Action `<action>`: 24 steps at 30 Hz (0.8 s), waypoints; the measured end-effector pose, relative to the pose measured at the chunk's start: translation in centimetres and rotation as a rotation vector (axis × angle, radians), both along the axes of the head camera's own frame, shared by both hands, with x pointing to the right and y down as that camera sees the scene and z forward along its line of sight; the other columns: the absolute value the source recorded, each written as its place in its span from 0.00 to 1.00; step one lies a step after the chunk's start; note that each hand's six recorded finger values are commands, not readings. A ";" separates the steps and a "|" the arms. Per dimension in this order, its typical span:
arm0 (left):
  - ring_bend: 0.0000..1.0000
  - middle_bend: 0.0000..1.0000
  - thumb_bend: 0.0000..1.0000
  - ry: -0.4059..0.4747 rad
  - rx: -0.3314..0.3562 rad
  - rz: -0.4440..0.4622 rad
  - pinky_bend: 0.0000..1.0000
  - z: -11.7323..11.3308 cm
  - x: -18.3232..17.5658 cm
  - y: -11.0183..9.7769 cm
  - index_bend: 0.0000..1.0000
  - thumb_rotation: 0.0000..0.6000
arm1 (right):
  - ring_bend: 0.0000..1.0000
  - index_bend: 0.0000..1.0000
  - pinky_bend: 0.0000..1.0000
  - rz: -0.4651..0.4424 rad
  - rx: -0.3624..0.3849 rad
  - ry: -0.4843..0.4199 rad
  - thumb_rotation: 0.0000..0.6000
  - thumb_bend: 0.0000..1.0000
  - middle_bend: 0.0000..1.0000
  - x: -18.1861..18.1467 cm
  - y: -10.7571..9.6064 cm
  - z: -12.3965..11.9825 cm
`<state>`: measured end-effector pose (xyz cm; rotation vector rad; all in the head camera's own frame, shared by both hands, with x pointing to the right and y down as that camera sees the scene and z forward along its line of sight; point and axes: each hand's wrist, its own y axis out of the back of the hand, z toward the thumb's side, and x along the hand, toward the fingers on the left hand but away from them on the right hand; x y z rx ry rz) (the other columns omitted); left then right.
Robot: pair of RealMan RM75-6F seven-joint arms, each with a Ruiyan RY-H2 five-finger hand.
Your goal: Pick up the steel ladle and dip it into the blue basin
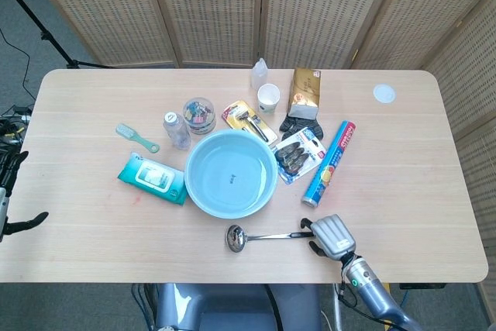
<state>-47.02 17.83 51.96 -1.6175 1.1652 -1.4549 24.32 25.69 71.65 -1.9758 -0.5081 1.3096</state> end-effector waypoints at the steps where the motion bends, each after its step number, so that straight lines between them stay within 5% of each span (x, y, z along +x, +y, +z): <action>1: 0.00 0.00 0.00 -0.001 -0.001 0.000 0.00 0.0 0.0 0.0 0.00 1.00 | 0.99 0.38 1.00 -0.006 0.001 0.002 1.00 0.41 1.00 -0.2 0.1 0.1; 24: 0.00 0.00 0.00 0.004 0.010 -0.010 0.00 -0.1 -0.3 -0.2 0.00 1.00 | 0.99 0.41 1.00 -0.036 0.027 0.038 1.00 0.41 1.00 -3.3 0.6 1.7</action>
